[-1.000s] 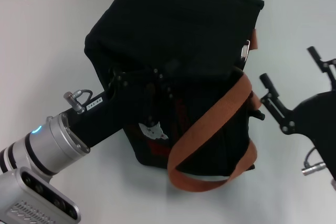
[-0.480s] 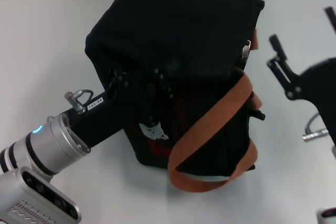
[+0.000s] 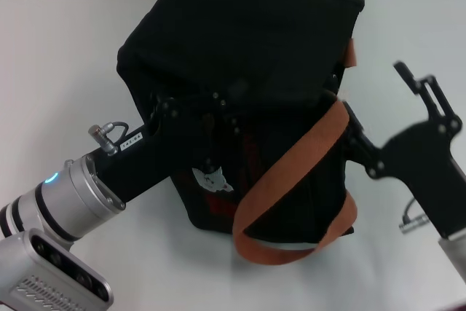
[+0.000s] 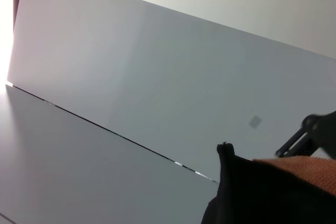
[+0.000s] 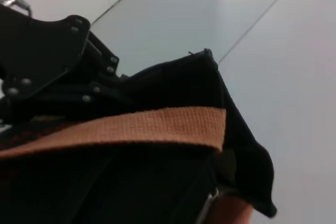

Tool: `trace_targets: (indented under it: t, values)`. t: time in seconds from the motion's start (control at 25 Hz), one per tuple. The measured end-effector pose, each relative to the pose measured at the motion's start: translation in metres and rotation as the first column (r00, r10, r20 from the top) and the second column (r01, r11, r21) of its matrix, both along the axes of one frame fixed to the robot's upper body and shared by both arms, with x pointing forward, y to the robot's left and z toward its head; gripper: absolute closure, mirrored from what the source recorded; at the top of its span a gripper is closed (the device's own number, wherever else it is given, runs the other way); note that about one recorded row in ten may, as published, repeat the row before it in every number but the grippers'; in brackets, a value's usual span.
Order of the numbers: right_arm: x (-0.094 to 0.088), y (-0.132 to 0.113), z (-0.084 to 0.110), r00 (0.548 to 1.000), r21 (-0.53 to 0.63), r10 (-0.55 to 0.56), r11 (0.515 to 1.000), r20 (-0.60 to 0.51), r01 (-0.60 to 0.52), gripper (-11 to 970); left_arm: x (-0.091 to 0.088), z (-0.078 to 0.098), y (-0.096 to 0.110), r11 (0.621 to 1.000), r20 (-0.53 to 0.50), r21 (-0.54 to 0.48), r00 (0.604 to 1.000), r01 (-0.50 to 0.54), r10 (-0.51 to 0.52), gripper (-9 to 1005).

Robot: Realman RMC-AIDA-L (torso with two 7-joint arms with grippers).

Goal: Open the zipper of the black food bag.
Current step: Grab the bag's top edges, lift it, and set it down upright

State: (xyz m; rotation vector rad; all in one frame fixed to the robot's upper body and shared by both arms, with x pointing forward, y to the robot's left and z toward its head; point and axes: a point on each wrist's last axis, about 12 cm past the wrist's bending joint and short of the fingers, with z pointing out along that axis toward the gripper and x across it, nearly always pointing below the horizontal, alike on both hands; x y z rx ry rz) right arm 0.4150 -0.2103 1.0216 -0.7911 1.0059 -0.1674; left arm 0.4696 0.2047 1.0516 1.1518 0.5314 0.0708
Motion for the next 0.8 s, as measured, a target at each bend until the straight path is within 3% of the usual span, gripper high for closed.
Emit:
trace_targets:
  t: [0.32,0.8]
  values:
    - [-0.016,-0.008,0.003,0.999,0.04,-0.026,0.999,0.037,0.025,188,0.001,0.0,-0.001,1.0,0.0,0.004,1.0,0.002,-0.002,878]
    - [0.001,0.011,0.002,0.998,0.017,0.063,0.998,-0.005,-0.063,189,0.002,0.001,-0.003,1.0,-0.002,-0.001,1.0,0.01,-0.01,865]
